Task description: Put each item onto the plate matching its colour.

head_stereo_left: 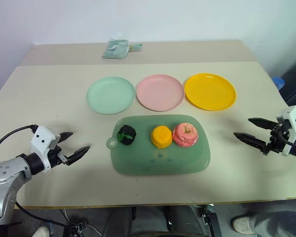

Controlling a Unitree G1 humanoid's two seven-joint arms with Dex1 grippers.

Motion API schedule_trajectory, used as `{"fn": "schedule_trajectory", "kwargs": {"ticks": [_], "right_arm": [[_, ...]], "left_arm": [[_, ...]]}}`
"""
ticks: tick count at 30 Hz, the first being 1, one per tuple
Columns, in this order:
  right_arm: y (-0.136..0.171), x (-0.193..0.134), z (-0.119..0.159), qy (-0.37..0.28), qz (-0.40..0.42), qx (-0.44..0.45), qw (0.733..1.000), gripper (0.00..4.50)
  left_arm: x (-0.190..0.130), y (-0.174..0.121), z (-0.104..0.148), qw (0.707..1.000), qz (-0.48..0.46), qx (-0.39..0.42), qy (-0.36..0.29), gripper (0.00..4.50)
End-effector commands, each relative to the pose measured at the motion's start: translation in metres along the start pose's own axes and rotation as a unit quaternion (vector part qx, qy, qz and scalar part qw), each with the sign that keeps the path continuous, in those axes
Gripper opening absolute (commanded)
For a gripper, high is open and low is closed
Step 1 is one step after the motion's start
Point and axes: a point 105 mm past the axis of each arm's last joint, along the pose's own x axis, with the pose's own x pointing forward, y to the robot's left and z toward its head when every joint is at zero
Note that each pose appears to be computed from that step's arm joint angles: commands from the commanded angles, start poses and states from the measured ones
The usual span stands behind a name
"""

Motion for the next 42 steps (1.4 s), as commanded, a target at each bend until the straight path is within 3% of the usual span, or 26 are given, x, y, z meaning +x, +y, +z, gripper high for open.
{"fn": "schedule_trajectory", "kwargs": {"ticks": [1, 9, 14, 19, 25, 28, 31, 33, 38, 42], "right_arm": [[0.003, 0.004, 0.016, -0.019, 0.003, -0.022, 1.0, 4.5], [0.003, 0.009, 0.025, -0.041, -0.023, -0.037, 0.998, 4.5], [0.012, 0.006, 0.029, -0.052, -0.022, -0.036, 0.998, 4.5], [0.041, -0.003, 0.028, -0.045, 0.021, -0.032, 0.998, 4.5], [0.079, -0.003, 0.027, -0.047, 0.061, -0.028, 0.997, 4.5], [0.091, -0.001, 0.025, -0.055, 0.066, -0.022, 0.996, 4.5], [0.097, 0.0, 0.026, -0.061, 0.065, -0.018, 0.996, 4.5], [0.1, 0.0, 0.027, -0.065, 0.068, -0.019, 0.995, 4.5], [0.106, 0.004, 0.038, -0.081, 0.084, -0.028, 0.993, 4.5], [0.116, 0.017, 0.057, -0.111, 0.117, -0.045, 0.986, 4.5]], "left_arm": [[-0.002, 0.002, 0.014, 0.999, 0.014, 0.012, -0.026, 4.45], [0.013, -0.001, 0.036, 0.997, 0.018, -0.01, -0.08, 4.45], [0.034, -0.019, 0.06, 0.992, -0.053, -0.021, -0.11, 4.45], [0.07, -0.064, 0.075, 0.975, -0.2, 0.045, -0.089, 4.45], [0.102, -0.082, 0.058, 0.953, -0.277, 0.12, -0.013, 4.45], [0.113, -0.077, 0.05, 0.953, -0.276, 0.127, 0.015, 4.45], [0.116, -0.071, 0.047, 0.954, -0.27, 0.129, 0.02, 3.64], [0.117, -0.063, 0.048, 0.959, -0.254, 0.123, 0.008, 2.7], [0.12, -0.026, 0.08, 0.982, -0.162, 0.045, -0.084, 2.7], [0.14, 0.046, 0.084, 0.997, 0.042, 0.029, -0.065, 2.7]]}}
